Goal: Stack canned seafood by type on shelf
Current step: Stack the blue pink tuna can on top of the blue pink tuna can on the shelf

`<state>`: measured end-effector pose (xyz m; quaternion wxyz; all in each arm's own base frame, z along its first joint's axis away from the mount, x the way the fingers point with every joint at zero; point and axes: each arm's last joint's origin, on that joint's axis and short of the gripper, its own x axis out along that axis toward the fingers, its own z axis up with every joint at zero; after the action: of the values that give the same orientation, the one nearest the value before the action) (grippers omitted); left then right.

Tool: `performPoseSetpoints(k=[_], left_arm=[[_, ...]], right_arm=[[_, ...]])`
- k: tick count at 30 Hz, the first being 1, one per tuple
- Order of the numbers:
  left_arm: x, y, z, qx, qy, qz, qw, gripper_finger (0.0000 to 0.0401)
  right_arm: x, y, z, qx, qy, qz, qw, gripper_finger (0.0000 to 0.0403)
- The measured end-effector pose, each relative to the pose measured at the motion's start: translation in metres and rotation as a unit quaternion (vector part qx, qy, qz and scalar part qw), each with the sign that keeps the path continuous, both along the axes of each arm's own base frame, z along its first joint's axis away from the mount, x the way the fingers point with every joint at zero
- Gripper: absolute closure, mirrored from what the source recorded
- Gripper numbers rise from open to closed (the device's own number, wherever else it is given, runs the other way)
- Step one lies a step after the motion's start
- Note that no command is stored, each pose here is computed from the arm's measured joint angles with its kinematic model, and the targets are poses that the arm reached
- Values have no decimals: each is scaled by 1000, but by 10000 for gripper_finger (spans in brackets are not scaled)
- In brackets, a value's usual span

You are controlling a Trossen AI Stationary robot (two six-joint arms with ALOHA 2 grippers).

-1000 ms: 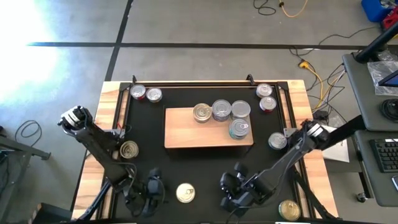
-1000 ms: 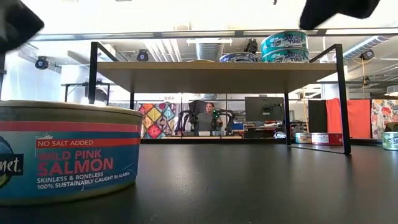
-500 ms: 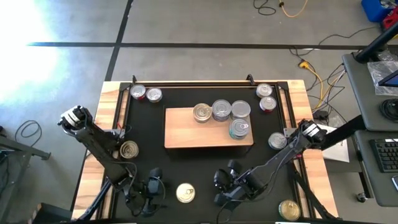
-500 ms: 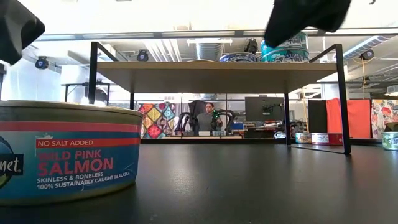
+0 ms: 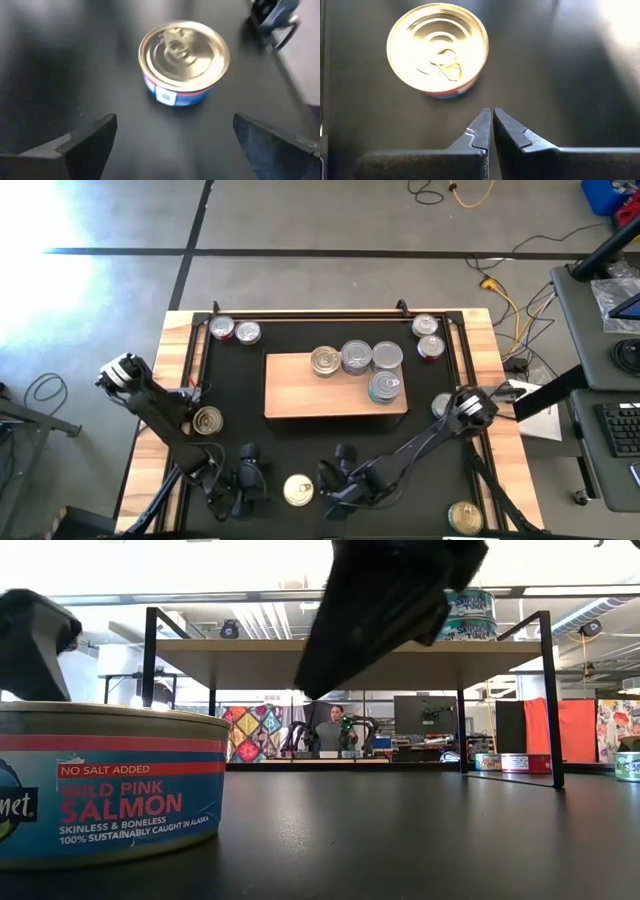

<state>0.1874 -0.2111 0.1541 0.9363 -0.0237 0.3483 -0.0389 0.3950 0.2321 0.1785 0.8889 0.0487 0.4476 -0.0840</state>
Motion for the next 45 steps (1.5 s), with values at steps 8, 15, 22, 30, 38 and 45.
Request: performPoseSetpoints(k=[8,15,22,30,38,45], left_arm=[[8,-15,-34,9,12,-40,999,17],[10,-16,-43,20,-39,-70,997,17],[12,-7,-56,26,-23,-46,998,17],[20,-13,-57,31,-27,-47,998,17],[32,-13,-66,18,-56,-17,998,17],[46,-19,-68,14,-73,2,997,17]], right_arm=[[28,10,-29,31,59,49,997,390],[47,19,-42,10,75,67,995,390],[50,15,-39,3,97,54,994,390],[47,11,-37,-9,119,47,992,390],[67,2,-32,14,55,65,996,390],[70,-6,-34,26,66,72,995,390]])
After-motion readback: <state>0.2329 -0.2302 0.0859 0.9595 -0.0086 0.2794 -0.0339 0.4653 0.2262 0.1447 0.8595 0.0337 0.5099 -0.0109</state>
